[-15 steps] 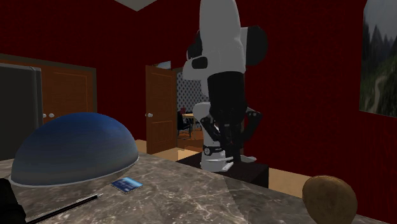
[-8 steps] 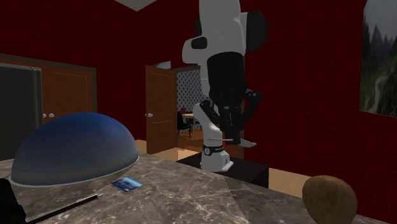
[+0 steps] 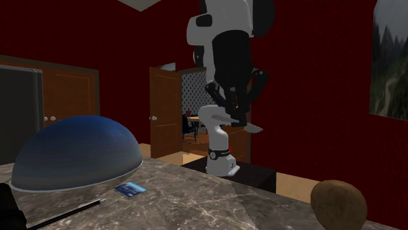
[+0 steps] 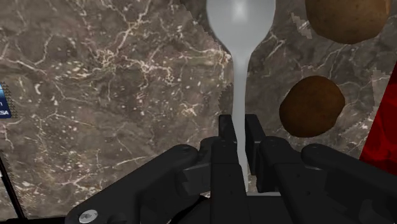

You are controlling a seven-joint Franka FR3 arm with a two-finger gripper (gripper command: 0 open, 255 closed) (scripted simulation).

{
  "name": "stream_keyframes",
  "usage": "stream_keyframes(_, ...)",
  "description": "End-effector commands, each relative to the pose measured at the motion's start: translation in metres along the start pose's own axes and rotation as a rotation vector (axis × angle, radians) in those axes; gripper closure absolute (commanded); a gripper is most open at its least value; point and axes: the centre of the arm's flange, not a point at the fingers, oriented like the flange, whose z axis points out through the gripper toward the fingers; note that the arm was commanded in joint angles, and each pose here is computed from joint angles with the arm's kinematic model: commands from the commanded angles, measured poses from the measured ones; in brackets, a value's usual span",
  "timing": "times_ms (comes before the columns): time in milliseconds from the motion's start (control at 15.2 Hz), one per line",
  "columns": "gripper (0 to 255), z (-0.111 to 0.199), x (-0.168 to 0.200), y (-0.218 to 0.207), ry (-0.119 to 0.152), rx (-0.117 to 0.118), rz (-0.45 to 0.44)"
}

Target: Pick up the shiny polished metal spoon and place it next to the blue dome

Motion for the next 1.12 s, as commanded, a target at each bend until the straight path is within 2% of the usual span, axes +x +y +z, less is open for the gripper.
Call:
stream_keyframes(0, 255, -0.010, 0.001, -0.002, 0.000, 0.000, 0.000)
stream_keyframes(1056, 255, -0.093, 0.007, -0.015, 0.000, 0.000, 0.000)
